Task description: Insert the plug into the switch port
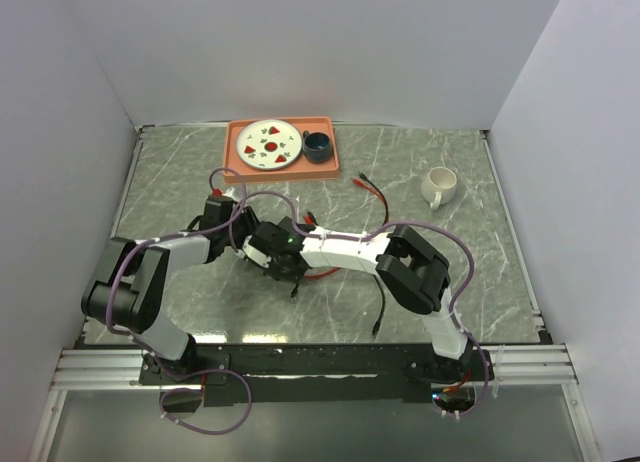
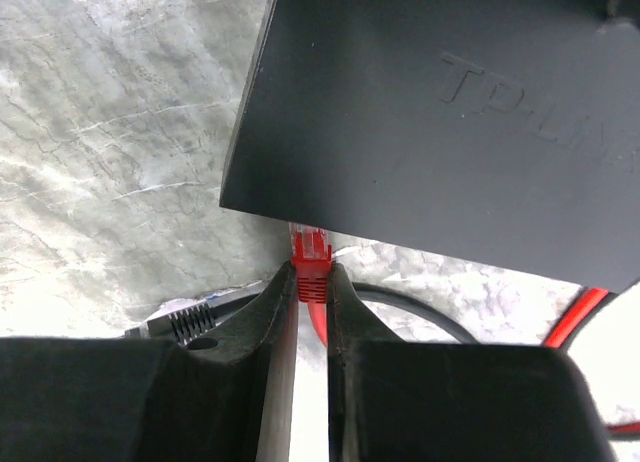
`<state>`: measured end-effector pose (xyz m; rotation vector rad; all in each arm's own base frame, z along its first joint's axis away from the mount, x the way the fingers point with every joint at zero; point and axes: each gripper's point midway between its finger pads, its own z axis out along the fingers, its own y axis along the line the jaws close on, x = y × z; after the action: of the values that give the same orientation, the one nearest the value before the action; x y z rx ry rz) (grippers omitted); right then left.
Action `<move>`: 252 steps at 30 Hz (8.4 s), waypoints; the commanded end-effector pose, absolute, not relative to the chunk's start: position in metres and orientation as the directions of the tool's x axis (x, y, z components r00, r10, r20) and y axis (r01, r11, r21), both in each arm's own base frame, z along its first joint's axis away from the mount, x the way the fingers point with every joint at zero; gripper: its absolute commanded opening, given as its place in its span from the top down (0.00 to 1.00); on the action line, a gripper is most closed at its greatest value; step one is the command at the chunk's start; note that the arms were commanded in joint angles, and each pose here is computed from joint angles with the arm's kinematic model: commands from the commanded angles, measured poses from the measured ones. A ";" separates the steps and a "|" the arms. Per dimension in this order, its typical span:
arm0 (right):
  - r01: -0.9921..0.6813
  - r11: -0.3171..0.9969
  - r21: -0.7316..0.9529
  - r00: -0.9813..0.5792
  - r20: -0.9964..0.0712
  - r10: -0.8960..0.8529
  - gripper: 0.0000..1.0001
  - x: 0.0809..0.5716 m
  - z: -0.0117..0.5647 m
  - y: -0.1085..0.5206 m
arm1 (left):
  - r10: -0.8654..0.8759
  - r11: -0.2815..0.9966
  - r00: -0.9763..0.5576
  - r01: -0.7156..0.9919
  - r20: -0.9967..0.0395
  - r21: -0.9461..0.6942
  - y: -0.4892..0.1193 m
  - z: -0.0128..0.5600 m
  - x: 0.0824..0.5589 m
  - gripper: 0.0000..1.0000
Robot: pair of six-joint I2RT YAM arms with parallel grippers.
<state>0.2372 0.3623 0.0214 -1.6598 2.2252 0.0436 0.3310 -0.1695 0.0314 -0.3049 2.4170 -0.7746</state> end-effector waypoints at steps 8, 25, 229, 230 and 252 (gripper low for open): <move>-0.816 0.480 -0.323 -0.353 -0.380 -0.855 1.00 0.285 0.043 0.356 | -0.329 0.806 -0.907 -0.126 -0.262 -0.578 -0.172 0.004 0.256 0.57; -0.796 0.522 -0.305 -0.400 -0.382 -0.833 1.00 0.284 0.039 0.327 | -0.309 0.821 -0.923 -0.136 -0.230 -0.555 -0.163 -0.003 0.225 0.57; -0.824 0.558 -0.100 -0.242 -0.829 -0.505 1.00 0.334 0.143 0.441 | -0.325 0.583 -0.919 -0.011 -0.221 -0.813 -0.279 0.039 0.208 0.99; -0.822 0.561 -0.100 -0.242 -0.830 -0.502 1.00 0.337 0.144 0.440 | -0.331 0.582 -0.915 -0.006 -0.230 -0.813 -0.278 0.042 0.209 0.99; -0.859 0.494 -0.133 -0.210 -0.789 -0.577 0.39 0.318 0.135 0.415 | -0.367 0.752 -0.825 0.009 -0.430 -0.659 -0.256 0.068 0.255 0.14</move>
<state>0.2937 0.3310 0.0509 -1.3176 2.3169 0.1635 0.2820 -0.2137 0.0453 -0.4859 2.2992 -0.7609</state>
